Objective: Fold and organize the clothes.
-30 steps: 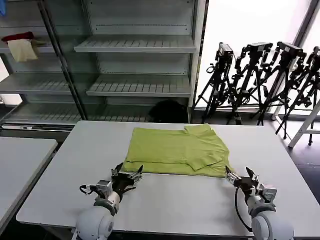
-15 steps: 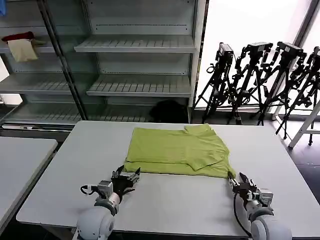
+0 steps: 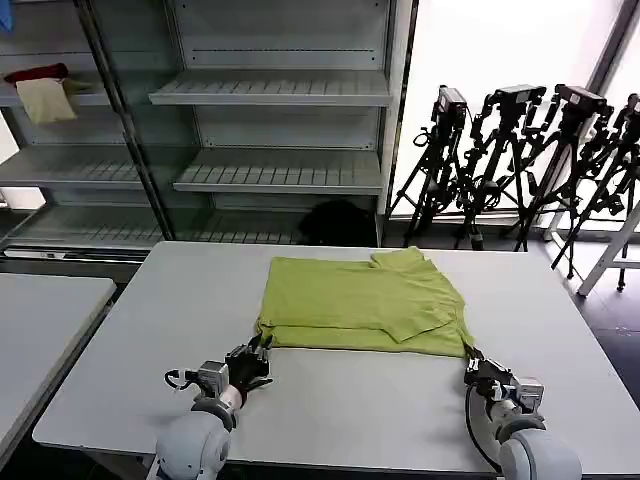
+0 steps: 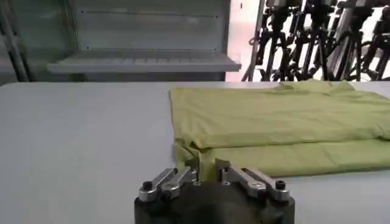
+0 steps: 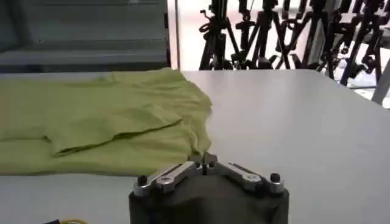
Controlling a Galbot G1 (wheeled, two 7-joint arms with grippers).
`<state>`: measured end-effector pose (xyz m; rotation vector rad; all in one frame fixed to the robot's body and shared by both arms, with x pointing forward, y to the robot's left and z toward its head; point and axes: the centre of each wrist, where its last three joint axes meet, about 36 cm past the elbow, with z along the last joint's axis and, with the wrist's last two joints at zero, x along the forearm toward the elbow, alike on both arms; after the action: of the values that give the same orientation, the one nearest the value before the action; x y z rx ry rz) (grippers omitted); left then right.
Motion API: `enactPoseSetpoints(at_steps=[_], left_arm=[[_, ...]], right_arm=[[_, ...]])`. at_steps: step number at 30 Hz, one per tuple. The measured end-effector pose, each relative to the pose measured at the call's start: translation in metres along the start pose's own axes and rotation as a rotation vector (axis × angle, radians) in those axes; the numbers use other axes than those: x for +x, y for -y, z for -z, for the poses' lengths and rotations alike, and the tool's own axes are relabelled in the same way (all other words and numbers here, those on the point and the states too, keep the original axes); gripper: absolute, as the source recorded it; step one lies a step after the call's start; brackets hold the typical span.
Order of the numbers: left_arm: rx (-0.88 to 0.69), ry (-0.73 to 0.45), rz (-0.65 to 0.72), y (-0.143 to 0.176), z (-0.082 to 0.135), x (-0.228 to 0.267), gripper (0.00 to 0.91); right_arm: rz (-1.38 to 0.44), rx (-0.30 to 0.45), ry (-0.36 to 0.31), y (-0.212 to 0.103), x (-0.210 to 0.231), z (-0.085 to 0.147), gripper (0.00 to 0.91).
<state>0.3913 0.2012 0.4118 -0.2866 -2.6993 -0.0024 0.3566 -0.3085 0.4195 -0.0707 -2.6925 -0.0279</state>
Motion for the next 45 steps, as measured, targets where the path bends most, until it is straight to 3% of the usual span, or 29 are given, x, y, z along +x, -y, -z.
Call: enactPoseSetpoints(at_steps=[16, 17, 33, 34, 35, 36, 38, 45], left_arm=[[-0.017, 0.013, 0.008, -0.010, -0.002, 0.036, 0.000], [-0.020, 0.016, 0.010, -0.011, -0.002, 0.039, 0.907], [-0.047, 0.033, 0.013, -0.015, -0.005, 0.028, 0.907], [-0.049, 0.030, 0.012, -0.014, -0.005, 0.025, 0.867], [-0.049, 0.027, 0.011, -0.014, -0.005, 0.023, 0.534], [-0.049, 0.022, 0.011, -0.013, -0.005, 0.020, 0.071], [-0.048, 0.014, 0.009, -0.013, -0.004, 0.015, 0.000], [-0.040, -0.006, 0.021, -0.014, -0.005, 0.000, 0.000]], right_arm=[[0.034, -0.001, 0.021, -0.019, 0.047, 0.006, 0.000], [0.035, -0.002, 0.022, -0.019, 0.049, 0.006, 0.000], [0.040, -0.002, 0.021, -0.022, 0.063, 0.006, 0.000], [0.040, -0.002, 0.020, -0.022, 0.064, 0.006, 0.000], [0.040, -0.001, 0.020, -0.022, 0.064, 0.006, 0.000], [0.040, -0.001, 0.020, -0.022, 0.065, 0.006, 0.000], [0.041, -0.001, 0.020, -0.022, 0.066, 0.006, 0.000], [0.046, 0.000, 0.024, -0.023, 0.068, 0.007, 0.000]])
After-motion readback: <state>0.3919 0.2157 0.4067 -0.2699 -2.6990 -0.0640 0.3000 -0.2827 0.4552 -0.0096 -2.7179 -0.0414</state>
